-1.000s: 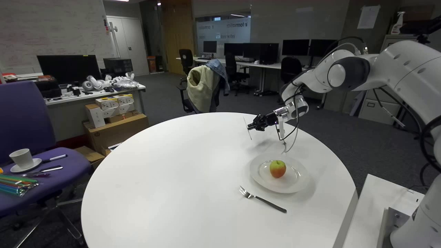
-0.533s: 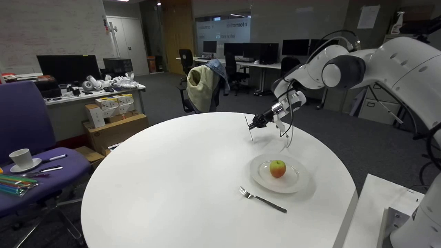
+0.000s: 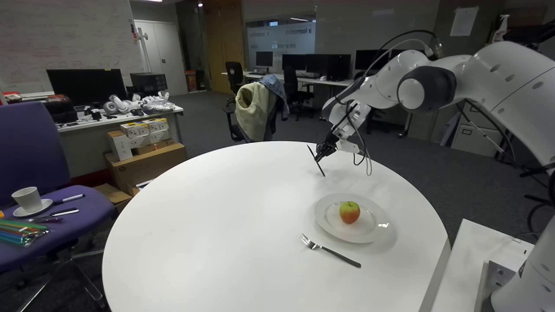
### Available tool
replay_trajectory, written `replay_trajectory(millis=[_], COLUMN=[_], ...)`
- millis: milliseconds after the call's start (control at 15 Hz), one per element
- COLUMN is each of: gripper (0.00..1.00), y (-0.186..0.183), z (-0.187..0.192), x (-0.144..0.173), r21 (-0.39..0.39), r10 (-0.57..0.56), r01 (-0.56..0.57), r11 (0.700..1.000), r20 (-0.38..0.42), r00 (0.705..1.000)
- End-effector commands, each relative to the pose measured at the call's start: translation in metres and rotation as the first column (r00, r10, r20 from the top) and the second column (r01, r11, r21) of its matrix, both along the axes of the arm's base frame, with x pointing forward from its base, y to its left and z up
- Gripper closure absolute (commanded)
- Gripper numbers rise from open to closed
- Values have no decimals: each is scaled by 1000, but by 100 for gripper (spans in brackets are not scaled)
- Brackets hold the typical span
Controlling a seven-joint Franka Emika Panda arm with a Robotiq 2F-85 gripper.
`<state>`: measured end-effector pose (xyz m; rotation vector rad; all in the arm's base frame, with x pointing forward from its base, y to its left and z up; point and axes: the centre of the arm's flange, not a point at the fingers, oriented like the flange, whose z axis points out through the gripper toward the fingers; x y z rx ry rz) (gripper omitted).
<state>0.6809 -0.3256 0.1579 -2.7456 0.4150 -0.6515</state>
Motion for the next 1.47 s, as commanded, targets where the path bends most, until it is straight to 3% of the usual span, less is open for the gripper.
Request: replay_trajectory(millis=[0,267,467,600,800,1067,1267,1400], gripper=[98,98,98,98,98,98,98,98], y=[11,14,19,21,30,47,62,75], z=[44,64,76,81,84,72,58,49], x=[-8,-10,-13,-17,-16,-11,-11,-15], r21=[-158,-262,-284,-299,-381,-417,-376,-298], r10=[16,101,175,208,222,283,349,398], r01=[-37,-195,-344,-422,-481,-524,-523,-536], r11=[987,945,895,856,790,742,765,790], r20=[-134,-333,-487,-548,-554,-514,-440,-415], r00=[991,938,856,810,803,810,827,818])
